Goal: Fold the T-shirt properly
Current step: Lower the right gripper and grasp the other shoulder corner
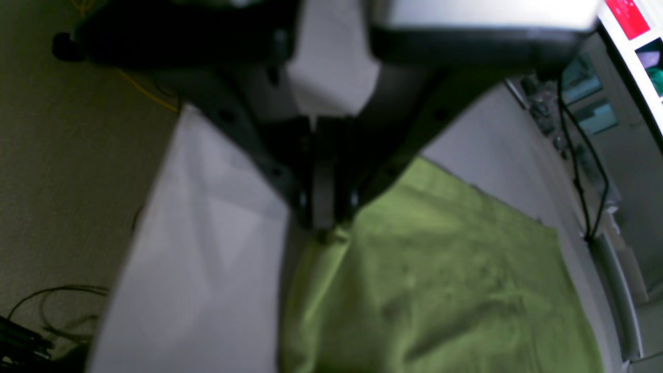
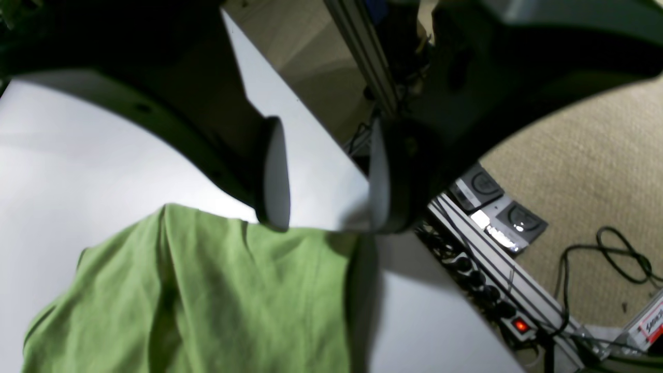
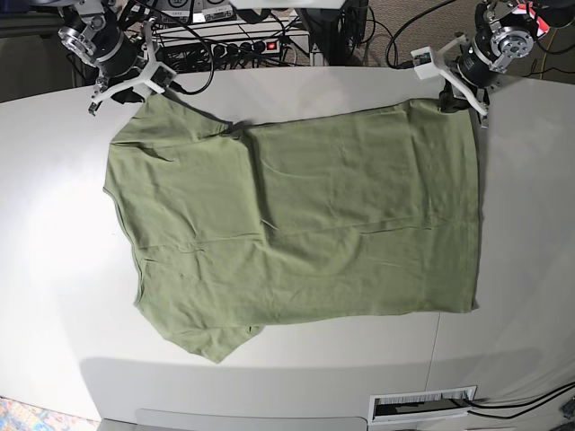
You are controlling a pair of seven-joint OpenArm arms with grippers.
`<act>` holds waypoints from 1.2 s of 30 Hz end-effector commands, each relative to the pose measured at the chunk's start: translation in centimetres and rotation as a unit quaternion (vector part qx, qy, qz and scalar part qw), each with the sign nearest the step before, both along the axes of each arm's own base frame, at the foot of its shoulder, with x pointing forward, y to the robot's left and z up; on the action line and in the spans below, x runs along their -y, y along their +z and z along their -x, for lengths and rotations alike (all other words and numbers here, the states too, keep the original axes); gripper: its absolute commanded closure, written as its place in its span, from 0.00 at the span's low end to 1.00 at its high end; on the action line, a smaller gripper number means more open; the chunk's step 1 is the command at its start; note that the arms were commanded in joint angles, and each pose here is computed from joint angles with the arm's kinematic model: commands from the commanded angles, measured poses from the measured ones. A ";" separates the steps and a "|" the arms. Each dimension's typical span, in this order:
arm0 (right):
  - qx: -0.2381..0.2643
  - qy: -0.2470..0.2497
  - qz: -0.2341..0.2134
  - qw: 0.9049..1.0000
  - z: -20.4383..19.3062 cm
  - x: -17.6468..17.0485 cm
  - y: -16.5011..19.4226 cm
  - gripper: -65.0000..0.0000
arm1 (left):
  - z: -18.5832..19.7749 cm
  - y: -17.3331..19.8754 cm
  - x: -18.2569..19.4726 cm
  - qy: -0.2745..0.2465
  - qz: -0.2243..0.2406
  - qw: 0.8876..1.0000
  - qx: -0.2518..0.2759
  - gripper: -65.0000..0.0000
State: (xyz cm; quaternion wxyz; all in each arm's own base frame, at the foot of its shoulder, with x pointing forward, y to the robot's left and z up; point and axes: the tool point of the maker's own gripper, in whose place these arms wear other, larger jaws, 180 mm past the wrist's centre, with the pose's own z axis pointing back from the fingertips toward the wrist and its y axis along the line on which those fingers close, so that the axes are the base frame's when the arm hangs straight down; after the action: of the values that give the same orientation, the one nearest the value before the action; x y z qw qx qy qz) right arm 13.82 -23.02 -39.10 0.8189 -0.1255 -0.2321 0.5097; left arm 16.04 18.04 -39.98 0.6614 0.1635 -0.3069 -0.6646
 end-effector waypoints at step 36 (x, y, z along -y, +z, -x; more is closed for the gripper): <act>0.027 -0.029 -0.052 0.998 -1.2 -3.2 3.4 0.59 | -0.2 0.4 0.0 0.007 0.012 1.000 -0.001 1.00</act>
State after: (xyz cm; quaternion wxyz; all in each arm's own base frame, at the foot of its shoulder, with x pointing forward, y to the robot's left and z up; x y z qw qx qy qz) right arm 14.56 -19.86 -36.35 0.8381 -0.0988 -0.2639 0.4671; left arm 15.80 17.94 -40.16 0.6755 0.1497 -0.3059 -0.6540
